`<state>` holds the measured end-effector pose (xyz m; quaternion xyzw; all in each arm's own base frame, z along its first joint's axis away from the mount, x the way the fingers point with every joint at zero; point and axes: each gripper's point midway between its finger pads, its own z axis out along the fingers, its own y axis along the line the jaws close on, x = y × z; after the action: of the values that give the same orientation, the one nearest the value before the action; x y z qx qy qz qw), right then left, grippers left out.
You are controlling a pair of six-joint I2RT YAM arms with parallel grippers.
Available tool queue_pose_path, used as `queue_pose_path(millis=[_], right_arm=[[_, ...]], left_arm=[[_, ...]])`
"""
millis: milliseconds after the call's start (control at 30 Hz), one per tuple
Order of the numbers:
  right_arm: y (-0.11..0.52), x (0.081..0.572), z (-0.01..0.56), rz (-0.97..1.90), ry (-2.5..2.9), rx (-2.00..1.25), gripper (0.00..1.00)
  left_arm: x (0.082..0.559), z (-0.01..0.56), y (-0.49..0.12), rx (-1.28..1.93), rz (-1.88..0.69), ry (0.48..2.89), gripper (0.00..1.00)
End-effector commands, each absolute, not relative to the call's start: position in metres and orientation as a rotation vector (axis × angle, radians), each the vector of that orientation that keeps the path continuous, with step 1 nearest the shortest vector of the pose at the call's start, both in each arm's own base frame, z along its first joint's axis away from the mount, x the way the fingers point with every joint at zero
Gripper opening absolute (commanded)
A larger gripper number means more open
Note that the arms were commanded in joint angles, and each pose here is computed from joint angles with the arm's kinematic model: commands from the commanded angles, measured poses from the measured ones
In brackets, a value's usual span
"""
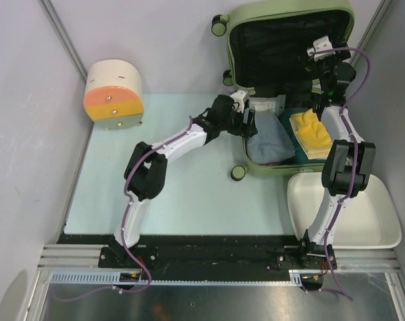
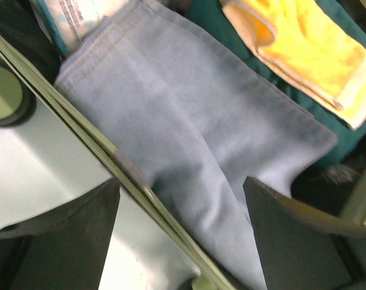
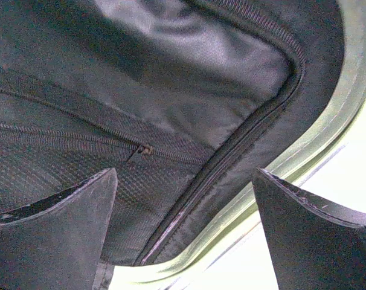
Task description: Open, take out, and arrange the luggage
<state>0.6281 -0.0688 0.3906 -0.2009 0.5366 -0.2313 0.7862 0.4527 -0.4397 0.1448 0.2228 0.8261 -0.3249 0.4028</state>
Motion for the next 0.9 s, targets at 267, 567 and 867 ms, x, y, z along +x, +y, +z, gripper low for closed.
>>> queue_pose_path(millis=[267,567,867], right_arm=[[-0.051,0.604,0.447,-0.464,1.053,-0.459,1.00],[-0.049,0.589,0.436,-0.430,1.097,-0.498,1.00],[-0.054,0.581,0.427,-0.426,1.148,-0.472,1.00]], left_arm=[[0.430,0.175,-0.441,0.461,-0.950,2.068,0.85],[0.395,0.191,-0.435,0.624,-0.958,2.011,0.85],[0.288,0.240,-0.395,0.682,-0.986,1.976,1.00]])
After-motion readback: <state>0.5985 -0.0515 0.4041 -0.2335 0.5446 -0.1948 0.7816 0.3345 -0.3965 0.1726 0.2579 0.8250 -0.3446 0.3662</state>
